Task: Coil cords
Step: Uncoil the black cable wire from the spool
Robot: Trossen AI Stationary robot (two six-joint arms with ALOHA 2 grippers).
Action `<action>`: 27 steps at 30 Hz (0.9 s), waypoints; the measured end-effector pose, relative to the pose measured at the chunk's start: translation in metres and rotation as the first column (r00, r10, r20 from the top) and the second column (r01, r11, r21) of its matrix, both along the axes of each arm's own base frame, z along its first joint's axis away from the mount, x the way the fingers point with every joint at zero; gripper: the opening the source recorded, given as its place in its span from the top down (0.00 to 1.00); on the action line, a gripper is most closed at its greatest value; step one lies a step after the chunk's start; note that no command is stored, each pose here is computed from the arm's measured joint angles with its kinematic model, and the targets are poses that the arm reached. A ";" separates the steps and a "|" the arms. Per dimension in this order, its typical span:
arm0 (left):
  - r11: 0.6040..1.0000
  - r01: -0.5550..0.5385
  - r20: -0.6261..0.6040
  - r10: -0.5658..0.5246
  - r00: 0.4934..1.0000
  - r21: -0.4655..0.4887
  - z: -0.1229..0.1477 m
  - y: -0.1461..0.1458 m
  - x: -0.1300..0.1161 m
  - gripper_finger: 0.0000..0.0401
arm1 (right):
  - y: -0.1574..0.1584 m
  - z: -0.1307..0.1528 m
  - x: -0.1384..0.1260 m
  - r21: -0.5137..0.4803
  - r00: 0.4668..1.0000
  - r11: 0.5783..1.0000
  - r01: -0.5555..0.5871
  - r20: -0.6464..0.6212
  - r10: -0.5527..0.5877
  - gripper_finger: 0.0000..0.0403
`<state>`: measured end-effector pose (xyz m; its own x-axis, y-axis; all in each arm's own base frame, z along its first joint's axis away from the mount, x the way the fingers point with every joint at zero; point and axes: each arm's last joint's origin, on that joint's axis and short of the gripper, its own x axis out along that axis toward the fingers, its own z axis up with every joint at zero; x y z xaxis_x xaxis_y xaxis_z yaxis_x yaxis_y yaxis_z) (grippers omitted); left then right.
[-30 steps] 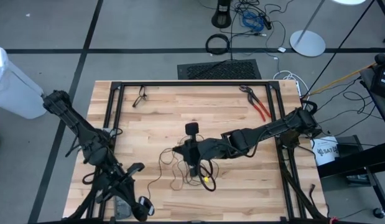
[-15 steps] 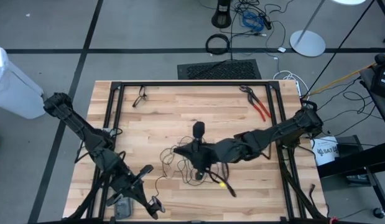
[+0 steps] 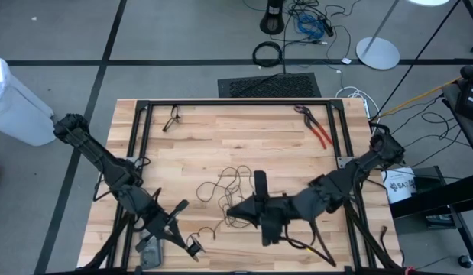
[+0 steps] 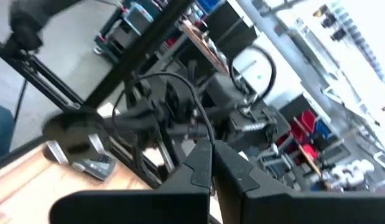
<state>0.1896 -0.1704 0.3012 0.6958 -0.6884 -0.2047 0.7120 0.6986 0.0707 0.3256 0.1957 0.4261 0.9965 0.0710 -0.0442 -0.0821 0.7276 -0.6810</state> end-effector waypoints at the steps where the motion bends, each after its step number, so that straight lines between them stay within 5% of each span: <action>1: 1.000 -0.008 -0.012 0.008 1.000 0.013 -0.001 0.001 0.000 1.00 | 0.003 0.001 -0.002 0.001 1.000 1.000 -0.010 0.008 0.010 1.00; 14: 0.992 -0.090 -0.048 0.094 0.994 0.089 -0.001 0.012 -0.010 1.00 | 0.042 0.009 -0.033 -0.021 0.997 1.000 0.016 0.082 -0.014 1.00; 27: 0.999 -0.043 0.177 0.041 0.983 0.009 0.039 0.030 -0.045 1.00 | 0.038 -0.004 -0.032 0.049 0.993 0.992 0.115 -0.033 -0.114 0.99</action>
